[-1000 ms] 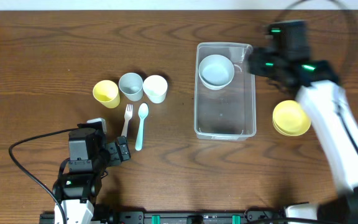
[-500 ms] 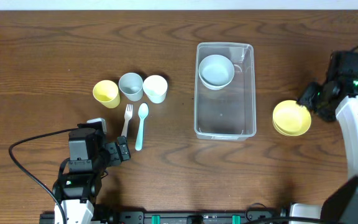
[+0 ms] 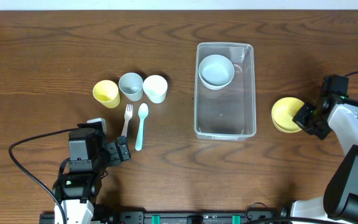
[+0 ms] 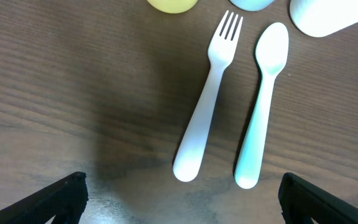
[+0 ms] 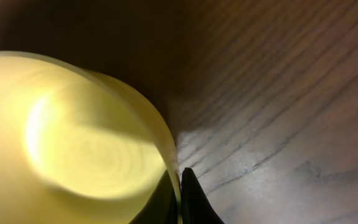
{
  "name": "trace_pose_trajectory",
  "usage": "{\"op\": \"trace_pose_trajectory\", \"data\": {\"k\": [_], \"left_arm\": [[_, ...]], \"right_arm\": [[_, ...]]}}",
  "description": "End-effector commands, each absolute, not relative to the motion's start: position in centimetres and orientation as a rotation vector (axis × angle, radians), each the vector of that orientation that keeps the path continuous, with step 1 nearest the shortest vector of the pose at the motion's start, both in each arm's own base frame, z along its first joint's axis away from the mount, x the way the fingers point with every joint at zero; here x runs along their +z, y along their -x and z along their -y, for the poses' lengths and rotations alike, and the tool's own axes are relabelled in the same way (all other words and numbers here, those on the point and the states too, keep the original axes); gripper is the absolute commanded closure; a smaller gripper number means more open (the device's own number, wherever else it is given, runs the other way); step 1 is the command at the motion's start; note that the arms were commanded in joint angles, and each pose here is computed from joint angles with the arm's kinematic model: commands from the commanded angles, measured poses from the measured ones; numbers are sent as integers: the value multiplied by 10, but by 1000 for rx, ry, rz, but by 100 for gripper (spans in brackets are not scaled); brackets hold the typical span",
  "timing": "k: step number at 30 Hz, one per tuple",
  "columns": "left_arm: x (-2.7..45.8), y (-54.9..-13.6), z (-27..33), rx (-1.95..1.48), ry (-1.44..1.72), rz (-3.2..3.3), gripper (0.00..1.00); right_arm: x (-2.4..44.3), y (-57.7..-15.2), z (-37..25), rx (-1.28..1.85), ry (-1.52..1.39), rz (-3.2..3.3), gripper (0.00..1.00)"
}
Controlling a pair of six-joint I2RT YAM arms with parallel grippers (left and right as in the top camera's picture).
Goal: Pack container
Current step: 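Stack the yellow bowl onto the bowls and retract the right gripper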
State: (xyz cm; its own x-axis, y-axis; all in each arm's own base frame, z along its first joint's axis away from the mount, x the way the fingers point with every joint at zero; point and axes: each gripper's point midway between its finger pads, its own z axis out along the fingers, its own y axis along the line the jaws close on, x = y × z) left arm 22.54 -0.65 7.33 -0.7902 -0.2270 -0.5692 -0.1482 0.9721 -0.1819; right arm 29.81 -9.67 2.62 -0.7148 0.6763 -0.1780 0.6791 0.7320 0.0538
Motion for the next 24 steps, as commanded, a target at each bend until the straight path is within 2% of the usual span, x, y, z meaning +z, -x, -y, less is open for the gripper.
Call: {"op": "trace_pose_trajectory", "data": {"k": [1,5,8,14,18,24], "left_arm": [[79,-229,7,-181,273,-2479,2],[79,-229,7,-181,273,-2480,2],[79,-229,7,-181,273,-2479,2],[79,-229,7,-181,273,-2480,2],[79,-229,7,-181,273,-2480,2],[79,-229,7,-181,273,-2480,2]], "right_arm": [[59,-321,96,44,-1056,-2663,99],[125,-355,76,172,-894,-2565,99],[173,-382,41,278,-649,-2519,99],[230,-422,-39,425,-304,-2384,99],[217,-439,-88,465,-239,-2381,99],[136,-468,-127,410,-257,-2489,99]]}}
